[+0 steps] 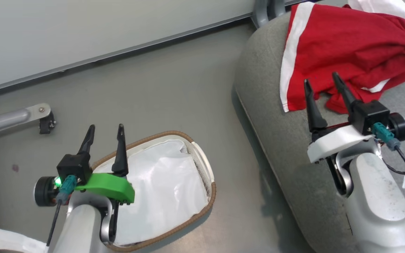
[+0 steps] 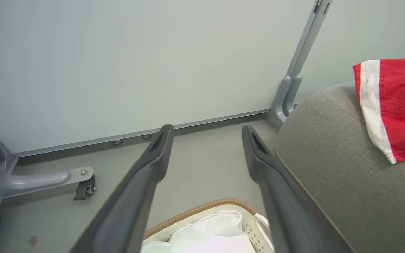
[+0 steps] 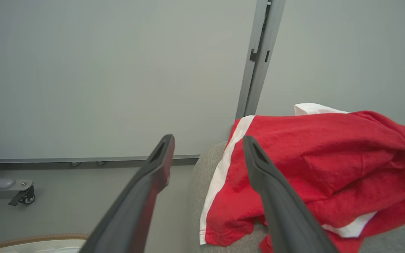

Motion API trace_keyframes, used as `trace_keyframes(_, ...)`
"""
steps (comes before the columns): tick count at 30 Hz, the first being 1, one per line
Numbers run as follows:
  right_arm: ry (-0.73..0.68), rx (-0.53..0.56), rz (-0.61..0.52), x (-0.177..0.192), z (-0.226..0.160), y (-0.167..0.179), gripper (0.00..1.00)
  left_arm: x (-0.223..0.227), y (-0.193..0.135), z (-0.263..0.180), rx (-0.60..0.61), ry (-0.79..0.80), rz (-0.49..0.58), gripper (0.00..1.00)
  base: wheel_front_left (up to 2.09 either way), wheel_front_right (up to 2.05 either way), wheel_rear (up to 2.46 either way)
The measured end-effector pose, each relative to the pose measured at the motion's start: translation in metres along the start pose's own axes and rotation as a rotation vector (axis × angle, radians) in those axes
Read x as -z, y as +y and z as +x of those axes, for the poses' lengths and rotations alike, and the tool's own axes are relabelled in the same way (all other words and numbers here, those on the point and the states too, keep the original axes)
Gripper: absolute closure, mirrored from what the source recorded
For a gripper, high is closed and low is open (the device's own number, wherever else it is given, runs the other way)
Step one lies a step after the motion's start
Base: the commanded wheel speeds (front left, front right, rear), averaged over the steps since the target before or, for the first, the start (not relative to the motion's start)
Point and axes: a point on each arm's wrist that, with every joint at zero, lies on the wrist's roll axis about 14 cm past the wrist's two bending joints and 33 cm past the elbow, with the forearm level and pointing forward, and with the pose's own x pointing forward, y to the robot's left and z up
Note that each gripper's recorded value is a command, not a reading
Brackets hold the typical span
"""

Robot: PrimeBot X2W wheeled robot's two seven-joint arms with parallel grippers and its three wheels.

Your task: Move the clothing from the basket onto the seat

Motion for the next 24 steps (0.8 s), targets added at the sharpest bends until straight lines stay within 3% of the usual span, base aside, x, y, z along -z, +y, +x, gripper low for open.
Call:
trace_keyframes(9, 0.041, -0.134, 0.033, 0.015, -0.004, 0.057, 0.0, -0.009, 0.073, -0.051, -0.236, -0.011, 0.035, 0.0, 0.0, 0.0, 0.0)
trace_keyframes(19, 0.074, -0.179, 0.102, 0.023, -0.027, 0.079, 0.0, -0.012, 0.107, -0.102, -0.371, -0.016, 0.046, 0.0, 0.0, 0.0, 0.0)
trace_keyframes(24, 0.08, -0.168, 0.137, 0.024, -0.036, 0.078, 0.0, -0.006, 0.107, -0.122, -0.381, -0.002, 0.026, 0.0, 0.0, 0.0, 0.0)
